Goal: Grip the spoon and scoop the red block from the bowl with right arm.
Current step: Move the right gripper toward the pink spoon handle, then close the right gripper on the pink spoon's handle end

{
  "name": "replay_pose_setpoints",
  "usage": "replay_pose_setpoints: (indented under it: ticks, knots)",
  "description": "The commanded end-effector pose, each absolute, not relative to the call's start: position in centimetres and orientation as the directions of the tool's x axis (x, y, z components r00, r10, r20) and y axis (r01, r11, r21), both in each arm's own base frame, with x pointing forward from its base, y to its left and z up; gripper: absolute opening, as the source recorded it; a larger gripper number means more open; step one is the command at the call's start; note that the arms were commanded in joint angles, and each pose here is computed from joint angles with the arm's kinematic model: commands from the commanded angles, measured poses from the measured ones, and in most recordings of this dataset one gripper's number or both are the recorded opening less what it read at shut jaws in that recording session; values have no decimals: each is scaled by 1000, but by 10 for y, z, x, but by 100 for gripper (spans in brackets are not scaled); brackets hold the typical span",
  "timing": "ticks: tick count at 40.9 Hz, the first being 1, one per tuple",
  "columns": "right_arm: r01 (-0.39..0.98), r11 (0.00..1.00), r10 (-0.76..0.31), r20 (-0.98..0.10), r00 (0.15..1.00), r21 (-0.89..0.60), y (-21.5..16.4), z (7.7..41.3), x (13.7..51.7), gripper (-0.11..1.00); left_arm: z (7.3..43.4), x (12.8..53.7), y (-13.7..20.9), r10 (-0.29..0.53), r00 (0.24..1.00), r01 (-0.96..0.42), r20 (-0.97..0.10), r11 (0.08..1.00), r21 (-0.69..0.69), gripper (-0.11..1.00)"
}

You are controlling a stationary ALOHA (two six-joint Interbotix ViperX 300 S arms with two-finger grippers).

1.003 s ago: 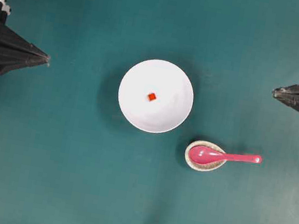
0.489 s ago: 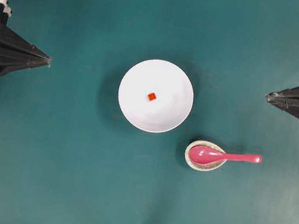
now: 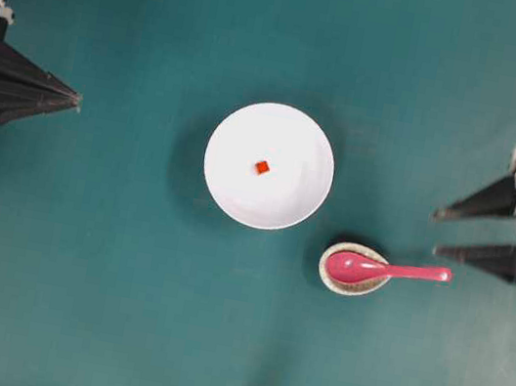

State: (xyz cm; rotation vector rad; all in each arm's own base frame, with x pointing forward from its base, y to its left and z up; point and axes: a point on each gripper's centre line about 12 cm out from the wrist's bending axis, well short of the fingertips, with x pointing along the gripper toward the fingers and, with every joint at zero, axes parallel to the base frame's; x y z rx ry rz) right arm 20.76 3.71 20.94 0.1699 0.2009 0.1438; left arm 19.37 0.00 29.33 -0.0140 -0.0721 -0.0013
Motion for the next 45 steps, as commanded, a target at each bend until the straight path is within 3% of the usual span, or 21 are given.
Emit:
replay_pose_setpoints:
  ticks: [1, 10, 24, 45]
  knots:
    - [-150, 961, 188, -154, 970, 233, 48, 193, 207, 51, 305, 195, 1, 5, 995, -4, 103, 1000, -11, 0]
    - [-114, 955, 158, -143, 977, 273, 56, 145, 195, 51, 305, 196, 4, 22, 994, -21, 104, 1000, -11, 0]
    - [-57, 980, 121, -342, 932, 192, 65, 88, 200, 51, 304, 196, 5, 24, 995, -23, 101, 1000, -9, 0]
    - [-16, 983, 86, -374, 923, 185, 61, 81, 200, 48, 303, 196, 5, 25, 995, -24, 95, 1000, -9, 0]
